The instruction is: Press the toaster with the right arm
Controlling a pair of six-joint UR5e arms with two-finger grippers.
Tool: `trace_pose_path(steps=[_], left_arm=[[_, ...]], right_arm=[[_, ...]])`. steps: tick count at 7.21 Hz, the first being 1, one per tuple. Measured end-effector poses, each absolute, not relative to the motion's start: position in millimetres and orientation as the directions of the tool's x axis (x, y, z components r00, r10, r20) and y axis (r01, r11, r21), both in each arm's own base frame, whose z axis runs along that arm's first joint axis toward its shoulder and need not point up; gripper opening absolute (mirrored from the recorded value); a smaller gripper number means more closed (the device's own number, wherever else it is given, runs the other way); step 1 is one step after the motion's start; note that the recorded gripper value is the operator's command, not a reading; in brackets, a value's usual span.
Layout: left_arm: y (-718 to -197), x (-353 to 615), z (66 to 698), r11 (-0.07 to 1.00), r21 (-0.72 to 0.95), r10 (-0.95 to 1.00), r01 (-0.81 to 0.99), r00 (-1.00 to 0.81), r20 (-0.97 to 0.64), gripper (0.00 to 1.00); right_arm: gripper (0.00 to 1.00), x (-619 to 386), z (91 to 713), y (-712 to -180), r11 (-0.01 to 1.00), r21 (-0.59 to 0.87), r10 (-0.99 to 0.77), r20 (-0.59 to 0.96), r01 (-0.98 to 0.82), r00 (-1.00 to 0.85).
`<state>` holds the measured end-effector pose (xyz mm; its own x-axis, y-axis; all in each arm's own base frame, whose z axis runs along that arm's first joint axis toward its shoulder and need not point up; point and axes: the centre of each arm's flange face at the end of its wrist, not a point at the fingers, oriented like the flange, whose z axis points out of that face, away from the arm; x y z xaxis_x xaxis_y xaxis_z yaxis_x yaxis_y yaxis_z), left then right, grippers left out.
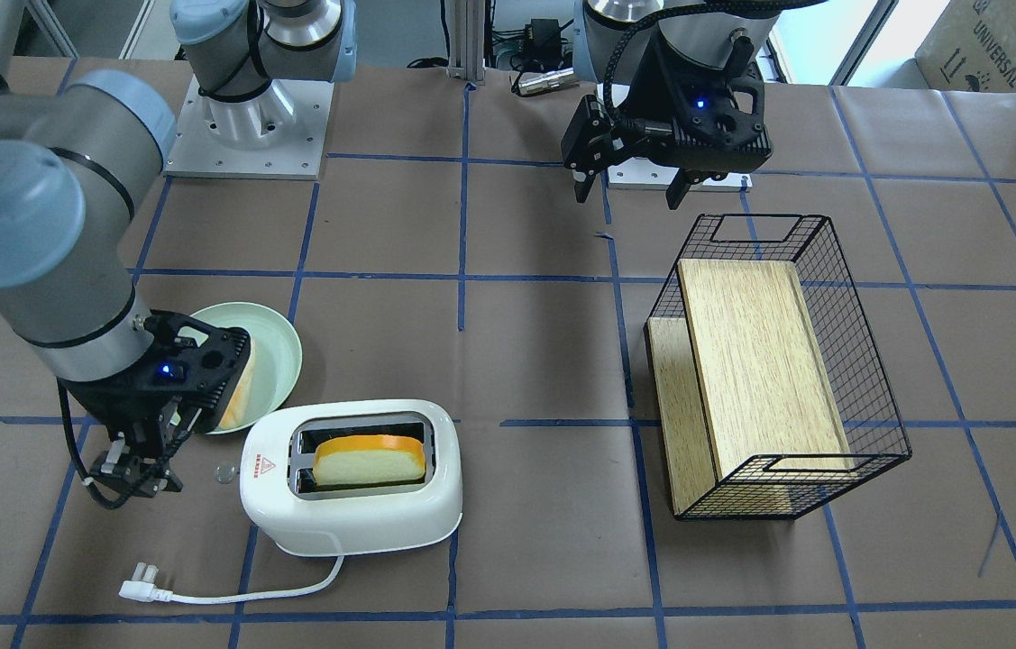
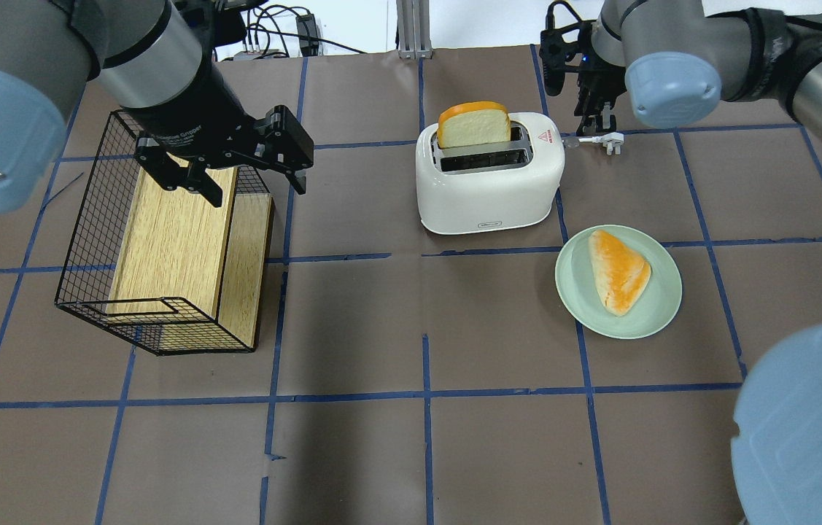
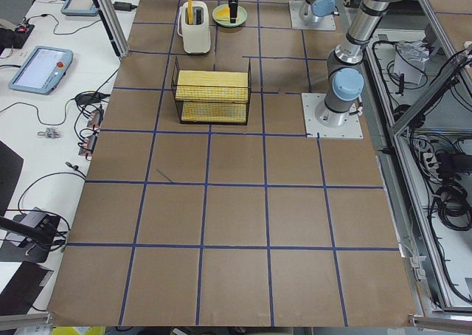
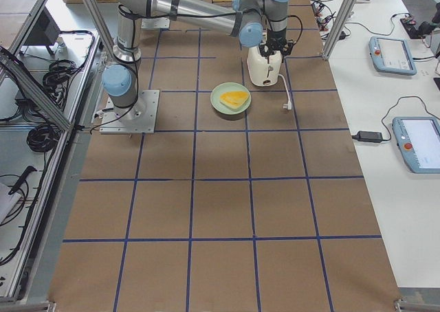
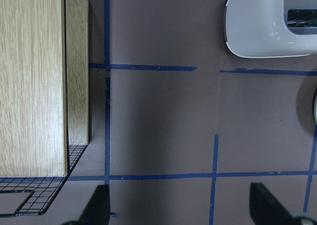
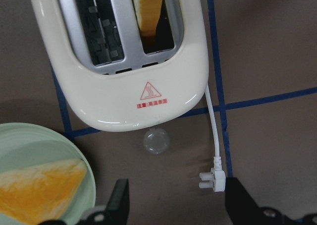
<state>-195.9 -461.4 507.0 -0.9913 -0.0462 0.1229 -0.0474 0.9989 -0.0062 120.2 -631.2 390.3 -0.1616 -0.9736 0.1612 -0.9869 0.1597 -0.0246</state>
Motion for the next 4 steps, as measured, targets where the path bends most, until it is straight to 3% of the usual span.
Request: trace_pose_path(steps=[2,4], left_arm=[[-461,-196,507,0.999,-0.007,-0.046,-0.047,-0.991,0.123,1.00],[-461,-196,507,0.999,-0.006,-0.046,-0.047,-0.991,0.123,1.00]], right_arm=[[0.99,123,442,-578,0.448,-0.045,-0.889,0.084,-0.893,-0.450],[0.99,126,472,-528,0.787,-0.032,-0.616,0.019,-0.616,-0.788]])
